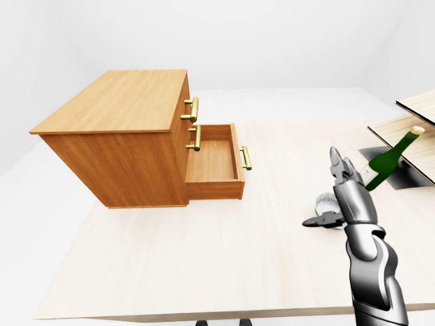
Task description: Put the bowl on top of the cabinet.
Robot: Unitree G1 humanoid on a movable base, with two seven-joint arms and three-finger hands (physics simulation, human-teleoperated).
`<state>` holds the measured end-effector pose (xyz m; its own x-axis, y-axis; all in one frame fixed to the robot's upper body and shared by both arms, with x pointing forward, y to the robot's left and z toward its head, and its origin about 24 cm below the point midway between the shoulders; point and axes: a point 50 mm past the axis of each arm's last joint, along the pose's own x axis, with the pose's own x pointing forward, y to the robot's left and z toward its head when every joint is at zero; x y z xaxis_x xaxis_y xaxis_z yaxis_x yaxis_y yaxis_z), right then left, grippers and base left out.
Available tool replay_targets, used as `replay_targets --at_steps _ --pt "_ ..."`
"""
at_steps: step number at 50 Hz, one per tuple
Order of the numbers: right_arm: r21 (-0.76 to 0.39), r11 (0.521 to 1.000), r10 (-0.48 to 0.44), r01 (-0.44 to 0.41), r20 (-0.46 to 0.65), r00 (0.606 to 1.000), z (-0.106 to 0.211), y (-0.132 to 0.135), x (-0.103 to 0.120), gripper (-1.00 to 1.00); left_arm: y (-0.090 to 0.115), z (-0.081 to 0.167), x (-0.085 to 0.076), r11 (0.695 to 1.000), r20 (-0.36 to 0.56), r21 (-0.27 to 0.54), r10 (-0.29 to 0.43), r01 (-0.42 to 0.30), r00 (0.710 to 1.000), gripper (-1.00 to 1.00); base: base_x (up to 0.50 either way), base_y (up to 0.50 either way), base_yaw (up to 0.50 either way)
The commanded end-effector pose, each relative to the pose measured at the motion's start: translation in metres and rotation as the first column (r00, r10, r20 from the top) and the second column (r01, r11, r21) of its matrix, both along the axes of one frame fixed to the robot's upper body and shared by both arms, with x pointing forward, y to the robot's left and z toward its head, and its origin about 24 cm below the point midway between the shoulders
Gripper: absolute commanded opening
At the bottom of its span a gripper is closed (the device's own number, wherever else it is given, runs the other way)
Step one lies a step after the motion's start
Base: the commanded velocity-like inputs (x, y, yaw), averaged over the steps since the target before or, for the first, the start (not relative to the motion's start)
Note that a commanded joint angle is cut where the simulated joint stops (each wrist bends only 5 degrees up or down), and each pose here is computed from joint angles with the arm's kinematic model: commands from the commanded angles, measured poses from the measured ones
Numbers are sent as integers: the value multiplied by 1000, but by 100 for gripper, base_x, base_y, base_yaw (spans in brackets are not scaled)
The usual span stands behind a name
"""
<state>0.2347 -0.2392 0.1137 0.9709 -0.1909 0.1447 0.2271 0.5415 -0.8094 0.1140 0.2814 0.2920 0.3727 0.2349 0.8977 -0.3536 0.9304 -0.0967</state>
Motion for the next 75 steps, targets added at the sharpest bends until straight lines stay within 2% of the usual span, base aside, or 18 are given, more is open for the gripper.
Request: replay_targets --at_steps 1,27,54,75 --pt "-27 999 -23 22 -49 999 -11 -3 1 100 -1 1 -1 1000 7 0 -4 4 1000 100 0 0 0" --pt "-86 994 -84 73 -129 988 -33 -12 3 100 0 2 -2 1000 11 -2 -6 6 1000 100 0 0 0" --pt "-80 989 -138 126 -176 975 -56 -23 8 100 -1 1 -1 1000 6 -1 -11 11 1000 100 0 0 0" --pt "-81 985 -163 151 -178 970 -61 -30 9 100 -1 0 0 1000 0 -1 -7 7 1000 100 0 0 0"
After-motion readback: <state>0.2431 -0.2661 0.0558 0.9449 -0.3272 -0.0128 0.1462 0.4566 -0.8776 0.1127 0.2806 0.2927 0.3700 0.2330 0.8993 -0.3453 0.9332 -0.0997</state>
